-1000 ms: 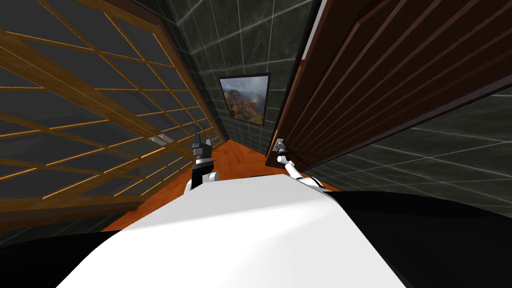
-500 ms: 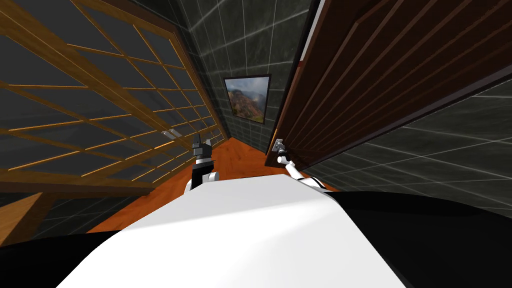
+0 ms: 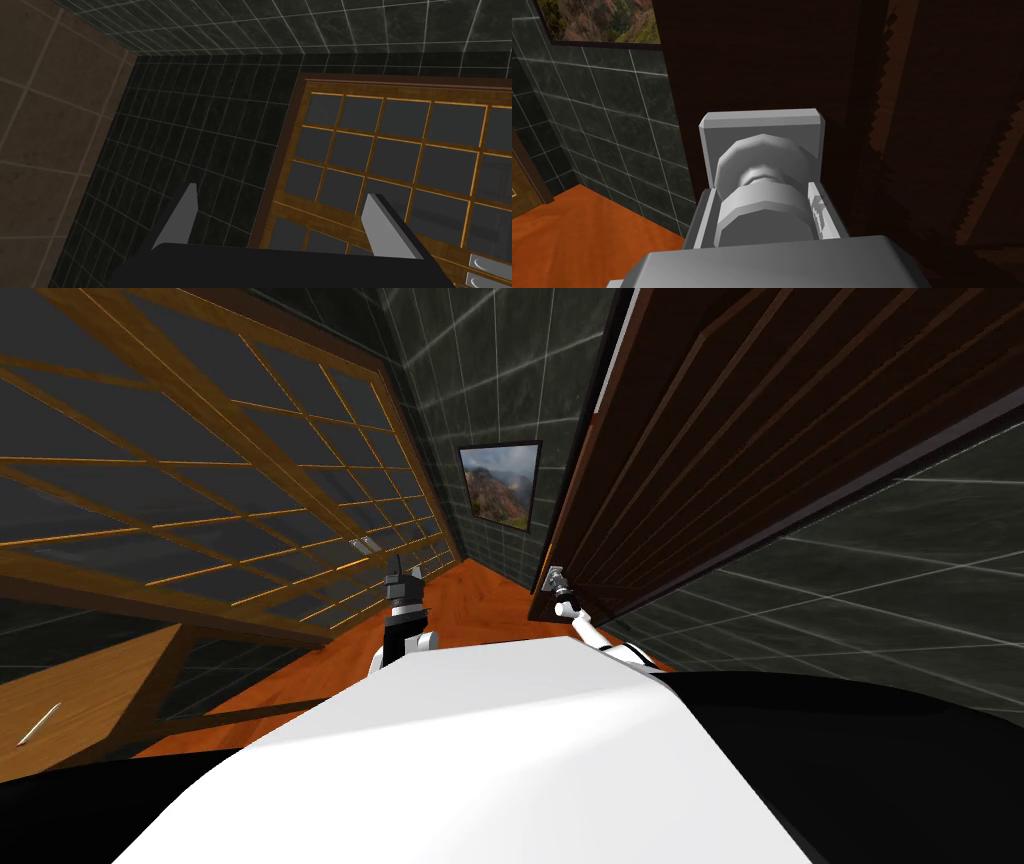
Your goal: Pull the door open
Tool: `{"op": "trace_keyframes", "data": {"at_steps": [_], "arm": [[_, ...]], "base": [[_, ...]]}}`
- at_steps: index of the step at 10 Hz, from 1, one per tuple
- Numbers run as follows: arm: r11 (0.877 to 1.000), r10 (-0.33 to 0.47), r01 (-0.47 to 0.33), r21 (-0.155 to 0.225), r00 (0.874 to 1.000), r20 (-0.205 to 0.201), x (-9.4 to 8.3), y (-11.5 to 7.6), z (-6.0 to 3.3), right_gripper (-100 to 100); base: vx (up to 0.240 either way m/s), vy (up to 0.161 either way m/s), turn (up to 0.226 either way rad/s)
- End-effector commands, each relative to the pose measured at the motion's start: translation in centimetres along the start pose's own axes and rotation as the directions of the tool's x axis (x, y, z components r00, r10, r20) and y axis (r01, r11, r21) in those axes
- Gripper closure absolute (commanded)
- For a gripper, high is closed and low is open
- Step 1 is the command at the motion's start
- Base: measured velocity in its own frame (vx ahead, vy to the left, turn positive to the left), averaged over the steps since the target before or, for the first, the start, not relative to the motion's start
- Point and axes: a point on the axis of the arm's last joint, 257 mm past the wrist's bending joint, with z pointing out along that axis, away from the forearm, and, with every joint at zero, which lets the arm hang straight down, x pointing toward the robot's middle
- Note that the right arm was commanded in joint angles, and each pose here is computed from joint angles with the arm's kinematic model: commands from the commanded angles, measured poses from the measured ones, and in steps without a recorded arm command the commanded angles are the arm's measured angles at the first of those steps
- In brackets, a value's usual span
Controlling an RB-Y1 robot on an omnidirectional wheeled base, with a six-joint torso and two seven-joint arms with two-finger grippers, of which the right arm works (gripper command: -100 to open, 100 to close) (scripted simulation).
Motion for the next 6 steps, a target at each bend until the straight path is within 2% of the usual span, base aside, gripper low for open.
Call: {"op": "trace_keyframes", "data": {"at_steps": [1, 3, 6], "arm": [[1.0, 0.0, 0.0, 0.0, 1.0, 0.0, 0.0, 0.0, 0.0, 100], [1.0, 0.0, 0.0, 0.031, 1.0, 0.002, -0.1, -0.7, -0.41, 100], [0.998, -0.001, 0.001, 0.067, 1.0, -0.002, 0.0, -1.4, -0.82, 100]], "base": [[-0.107, -0.033, 0.048], [-0.165, -0.049, 0.107], [-0.228, -0.065, 0.085]]}}
